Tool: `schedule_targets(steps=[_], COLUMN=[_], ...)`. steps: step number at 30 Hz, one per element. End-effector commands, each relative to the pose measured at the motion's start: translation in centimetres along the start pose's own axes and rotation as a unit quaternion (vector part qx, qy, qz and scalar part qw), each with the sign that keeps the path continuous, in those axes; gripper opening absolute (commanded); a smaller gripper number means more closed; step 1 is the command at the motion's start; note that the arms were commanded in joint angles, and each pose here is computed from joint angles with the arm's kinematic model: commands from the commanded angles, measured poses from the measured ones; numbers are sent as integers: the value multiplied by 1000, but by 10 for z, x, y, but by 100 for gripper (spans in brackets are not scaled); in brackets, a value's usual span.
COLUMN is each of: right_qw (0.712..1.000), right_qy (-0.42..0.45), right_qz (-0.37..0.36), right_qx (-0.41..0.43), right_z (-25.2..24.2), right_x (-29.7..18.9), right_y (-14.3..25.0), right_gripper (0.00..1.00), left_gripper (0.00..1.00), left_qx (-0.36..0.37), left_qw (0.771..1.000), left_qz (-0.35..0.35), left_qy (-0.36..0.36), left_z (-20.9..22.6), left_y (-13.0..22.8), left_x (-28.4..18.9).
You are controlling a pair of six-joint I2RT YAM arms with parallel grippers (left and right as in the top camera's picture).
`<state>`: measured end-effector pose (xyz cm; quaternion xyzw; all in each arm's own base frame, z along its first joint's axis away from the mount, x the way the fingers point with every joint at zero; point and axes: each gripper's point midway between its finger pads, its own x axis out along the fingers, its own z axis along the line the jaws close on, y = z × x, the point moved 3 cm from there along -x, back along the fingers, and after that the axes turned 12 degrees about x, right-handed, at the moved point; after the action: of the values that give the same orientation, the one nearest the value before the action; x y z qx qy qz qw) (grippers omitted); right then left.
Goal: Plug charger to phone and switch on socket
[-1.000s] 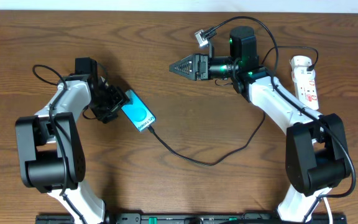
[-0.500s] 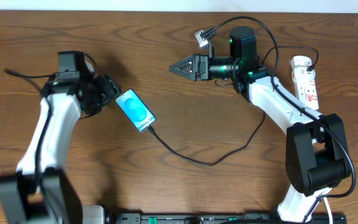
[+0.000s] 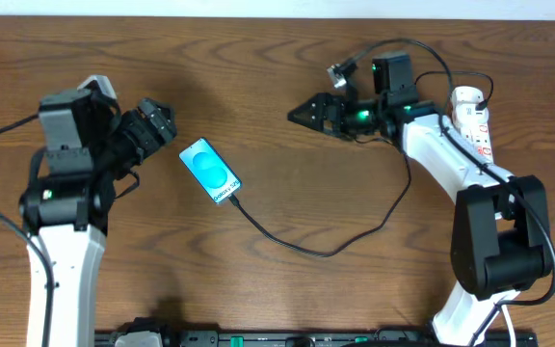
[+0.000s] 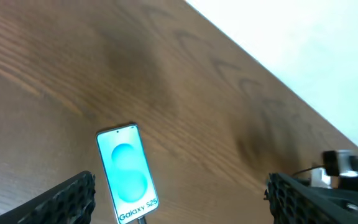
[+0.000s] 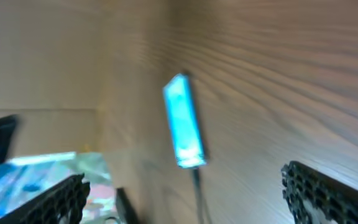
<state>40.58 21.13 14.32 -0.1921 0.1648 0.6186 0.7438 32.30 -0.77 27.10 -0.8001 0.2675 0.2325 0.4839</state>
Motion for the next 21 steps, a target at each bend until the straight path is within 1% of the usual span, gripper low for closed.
schedule_targets(steps=[1,4,7,11,14,16,21], right_qw=[995,982,963,940,919,899,830], right_qy=[77,164,236,288,325,360,454], right_qz=[-54,-87,-129,-179,-220,-250,-317], right_qx=[-32,-28,-27,-35,-20,0,66], right_z=[-11,-23,-23,-10,-3,-5,-21], right_x=[-19,-39,-66,-101,-129,-147,-191], right_y=[-13,-12,-10,-5,1,6,20], right_gripper=[99,99,99,99,99,99,99], left_gripper=[89,89,89,89,89,89,90], left_qx=[12,11,11,11,11,11,11], left_qw=[1000,1000,1000,1000,1000,1000,1000], left_qz=[-12,-11,-9,-10,-10,-10,-10], left_qy=[-4,-5,-6,-5,-6,-6,-6], left_z=[0,1,1,1,1,1,1], left_y=[-3,-3,-3,-4,-4,-4,-4], left_x=[-7,-6,-4,-3,-3,-3,-3])
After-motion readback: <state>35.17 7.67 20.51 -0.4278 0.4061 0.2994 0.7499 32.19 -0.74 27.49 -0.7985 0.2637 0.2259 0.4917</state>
